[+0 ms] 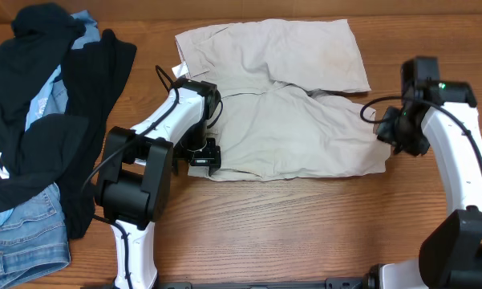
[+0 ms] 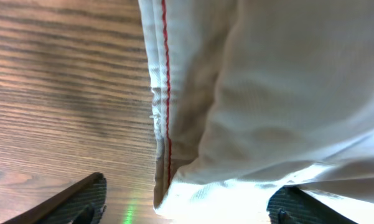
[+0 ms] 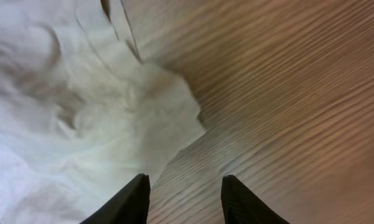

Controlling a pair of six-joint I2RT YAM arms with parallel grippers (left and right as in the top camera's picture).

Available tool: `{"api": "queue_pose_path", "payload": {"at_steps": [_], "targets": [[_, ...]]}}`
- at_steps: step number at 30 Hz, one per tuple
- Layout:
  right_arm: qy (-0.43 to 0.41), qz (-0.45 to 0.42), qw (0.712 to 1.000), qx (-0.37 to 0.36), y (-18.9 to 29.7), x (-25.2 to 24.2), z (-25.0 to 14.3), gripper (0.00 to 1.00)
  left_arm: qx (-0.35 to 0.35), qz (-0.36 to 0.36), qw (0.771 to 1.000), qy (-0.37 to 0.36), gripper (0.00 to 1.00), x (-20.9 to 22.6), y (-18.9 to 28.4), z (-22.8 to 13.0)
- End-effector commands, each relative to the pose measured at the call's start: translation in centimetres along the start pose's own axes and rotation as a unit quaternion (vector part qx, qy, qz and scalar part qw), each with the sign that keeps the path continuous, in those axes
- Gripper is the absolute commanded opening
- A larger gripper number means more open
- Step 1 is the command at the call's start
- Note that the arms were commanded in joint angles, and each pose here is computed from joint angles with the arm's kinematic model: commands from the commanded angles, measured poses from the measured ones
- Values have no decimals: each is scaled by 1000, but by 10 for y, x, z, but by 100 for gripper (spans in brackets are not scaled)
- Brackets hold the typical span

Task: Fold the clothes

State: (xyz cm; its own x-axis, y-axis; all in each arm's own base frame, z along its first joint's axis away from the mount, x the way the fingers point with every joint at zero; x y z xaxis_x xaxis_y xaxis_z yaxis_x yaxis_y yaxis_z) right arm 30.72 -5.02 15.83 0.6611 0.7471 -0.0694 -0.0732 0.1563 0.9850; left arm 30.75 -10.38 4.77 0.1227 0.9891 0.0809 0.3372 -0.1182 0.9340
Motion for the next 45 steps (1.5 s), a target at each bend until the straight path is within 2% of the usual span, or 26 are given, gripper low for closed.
{"api": "queue_pose_path", "payload": {"at_steps": [1,4,9,12,15,20,22,24,27,33,36,39,45], "targets": [[-36,25,997,65,-31,-8,-22,42,6,-12,1000,18,87,3,3,-5],[-70,52,991,103,-64,-22,-34,41,11,16,998,54,86,25,2,-6],[-57,131,985,101,-87,-8,-38,43,14,7,997,80,86,44,2,-4],[-61,193,965,164,-85,6,-61,43,14,7,997,79,86,43,2,-3],[-72,170,961,207,-97,-5,-88,43,14,7,997,79,86,43,2,-3],[-83,138,963,218,-106,-16,-101,43,16,8,997,77,86,43,2,-4],[-106,90,968,209,-110,-29,-100,44,17,9,997,75,86,43,2,-5],[-129,78,965,213,-110,-35,-100,44,15,10,997,75,86,44,2,-4],[-129,81,965,215,-110,-34,-100,45,14,13,997,75,87,45,2,-4],[-127,111,971,169,-114,-24,-81,43,15,13,997,75,86,45,2,-4],[-125,124,973,149,-116,-20,-72,33,15,13,997,75,87,45,2,-4],[-125,115,975,141,-117,-22,-71,4,17,13,997,75,87,45,2,-5],[-132,53,980,140,-110,-45,-68,4,33,15,997,74,86,45,2,-12]]}}
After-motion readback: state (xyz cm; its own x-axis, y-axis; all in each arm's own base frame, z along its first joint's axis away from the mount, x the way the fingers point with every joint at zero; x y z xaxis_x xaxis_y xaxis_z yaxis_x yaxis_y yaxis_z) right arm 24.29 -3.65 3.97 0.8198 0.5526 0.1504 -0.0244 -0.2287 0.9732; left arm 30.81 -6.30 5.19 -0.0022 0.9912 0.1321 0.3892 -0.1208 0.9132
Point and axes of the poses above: each gripper's point midway between its finger pads, its own y axis back along the fingers, its own x axis along the line the jaws close on, z = x × y, the point moved 4 cm from there along y, back along the fingers, and after that the axes turned 10 degrees about -y, right-handed, at the moved point
